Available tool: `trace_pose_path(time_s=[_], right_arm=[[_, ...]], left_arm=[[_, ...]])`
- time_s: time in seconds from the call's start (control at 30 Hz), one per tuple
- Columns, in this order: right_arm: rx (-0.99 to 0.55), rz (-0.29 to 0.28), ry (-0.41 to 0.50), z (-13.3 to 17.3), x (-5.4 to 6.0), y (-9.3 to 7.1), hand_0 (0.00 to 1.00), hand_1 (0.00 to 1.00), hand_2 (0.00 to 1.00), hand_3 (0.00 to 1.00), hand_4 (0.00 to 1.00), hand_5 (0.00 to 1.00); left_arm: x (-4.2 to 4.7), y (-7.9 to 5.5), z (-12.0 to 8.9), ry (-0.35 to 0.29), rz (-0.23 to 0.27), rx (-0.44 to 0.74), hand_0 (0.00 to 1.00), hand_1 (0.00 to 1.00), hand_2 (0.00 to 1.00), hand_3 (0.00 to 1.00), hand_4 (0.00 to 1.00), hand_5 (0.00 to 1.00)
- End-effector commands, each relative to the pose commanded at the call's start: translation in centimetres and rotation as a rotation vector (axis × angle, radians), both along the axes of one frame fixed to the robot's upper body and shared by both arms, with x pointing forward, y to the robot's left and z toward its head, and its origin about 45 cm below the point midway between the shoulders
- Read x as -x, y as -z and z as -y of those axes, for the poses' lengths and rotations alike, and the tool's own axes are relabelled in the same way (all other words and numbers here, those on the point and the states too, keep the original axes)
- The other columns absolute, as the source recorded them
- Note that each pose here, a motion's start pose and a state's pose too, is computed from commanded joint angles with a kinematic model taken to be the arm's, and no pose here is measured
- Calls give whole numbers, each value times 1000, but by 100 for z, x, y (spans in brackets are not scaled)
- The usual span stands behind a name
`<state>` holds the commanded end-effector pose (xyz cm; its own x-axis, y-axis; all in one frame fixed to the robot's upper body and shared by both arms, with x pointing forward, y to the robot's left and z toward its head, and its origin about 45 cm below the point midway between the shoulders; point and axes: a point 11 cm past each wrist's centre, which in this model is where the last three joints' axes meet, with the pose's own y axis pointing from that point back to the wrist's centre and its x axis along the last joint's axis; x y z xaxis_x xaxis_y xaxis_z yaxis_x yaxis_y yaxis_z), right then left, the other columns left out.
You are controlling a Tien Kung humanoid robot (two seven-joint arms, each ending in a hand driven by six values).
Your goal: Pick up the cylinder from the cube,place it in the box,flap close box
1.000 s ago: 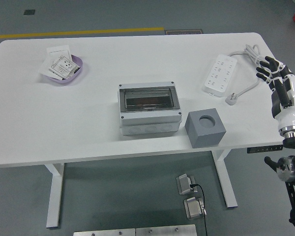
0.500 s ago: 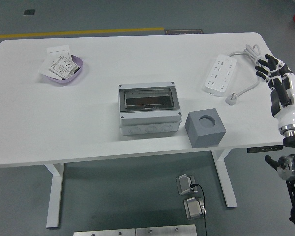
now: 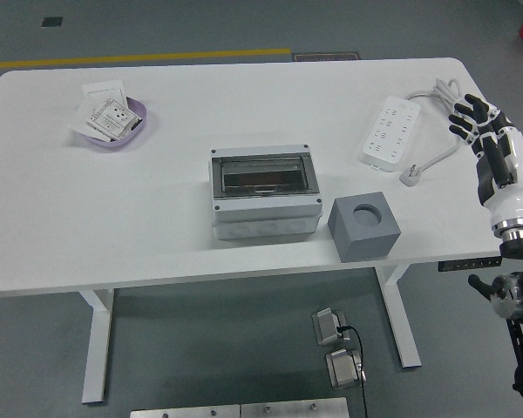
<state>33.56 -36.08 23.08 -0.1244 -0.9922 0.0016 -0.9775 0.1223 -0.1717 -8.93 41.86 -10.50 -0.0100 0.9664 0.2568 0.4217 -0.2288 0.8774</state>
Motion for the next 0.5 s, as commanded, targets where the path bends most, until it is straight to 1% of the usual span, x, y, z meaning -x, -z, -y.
trace_pose_path(time_s=[0.5], right_arm=[[6,-12,-24,-45,-10,19,787,751,771,775,998,725]], left_arm=[[51,-9,63,-26,-43,43,781,778,750,587,702,79]])
